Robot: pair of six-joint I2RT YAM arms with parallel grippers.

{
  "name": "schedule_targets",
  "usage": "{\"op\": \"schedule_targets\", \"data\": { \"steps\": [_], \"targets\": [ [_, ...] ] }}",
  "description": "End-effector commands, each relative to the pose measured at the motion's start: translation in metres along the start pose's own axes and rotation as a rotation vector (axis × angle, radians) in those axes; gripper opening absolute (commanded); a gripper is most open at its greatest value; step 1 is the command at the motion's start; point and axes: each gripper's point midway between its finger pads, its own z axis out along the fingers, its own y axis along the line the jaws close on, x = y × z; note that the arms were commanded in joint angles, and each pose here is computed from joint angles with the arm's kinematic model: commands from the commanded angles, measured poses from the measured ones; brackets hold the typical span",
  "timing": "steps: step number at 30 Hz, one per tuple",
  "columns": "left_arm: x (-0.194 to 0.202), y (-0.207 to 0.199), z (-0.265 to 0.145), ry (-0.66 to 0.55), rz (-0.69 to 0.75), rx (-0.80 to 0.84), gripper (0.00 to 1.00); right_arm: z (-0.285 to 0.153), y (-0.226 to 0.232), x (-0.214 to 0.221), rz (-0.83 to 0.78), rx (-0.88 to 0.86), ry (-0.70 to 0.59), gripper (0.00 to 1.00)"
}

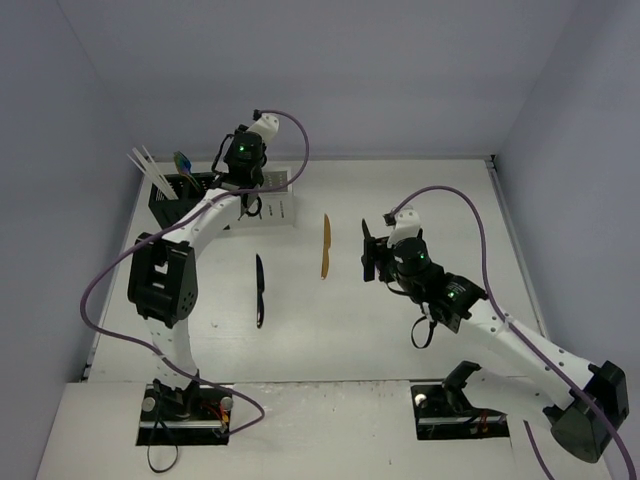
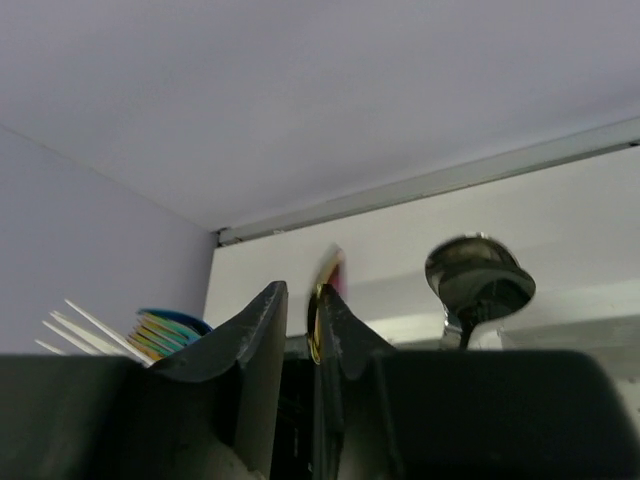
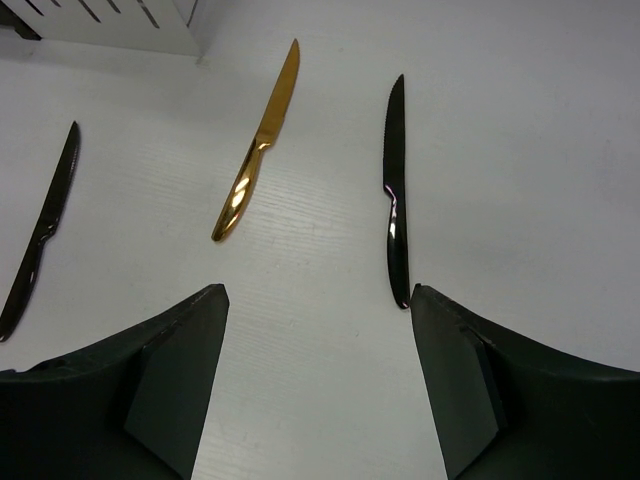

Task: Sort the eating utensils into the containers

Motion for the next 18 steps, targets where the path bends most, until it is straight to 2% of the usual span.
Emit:
{"op": "schedule_targets", "data": {
  "steps": [1,8,14,16,18],
  "targets": [
    [-0.062,0.043,-0.034,-0.179,-0.192,-0.036,0.23,0.009,0.001,-0.004,0.034,0.014,0.000,0.70],
    [-0.069,0.051,-0.062,-0.211,-0.285,-0.003,0.47,0.020,-0.006,0.012,0.015,0.060,0.076,0.70],
    [-0.077,0.060,-0.113,-0.197,-0.467,0.104,0.57,0.041,-0.026,0.026,0.021,0.147,0.171,0.68],
    [-0.062,0.051,-0.126,-0.109,-0.516,0.159,0.59,0.051,-0.026,0.032,0.026,0.143,0.210,0.66],
    [-0.051,0.040,-0.148,-0.022,-0.543,0.251,0.66,0.062,-0.034,0.037,0.039,0.156,0.250,0.64]
  ]
}}
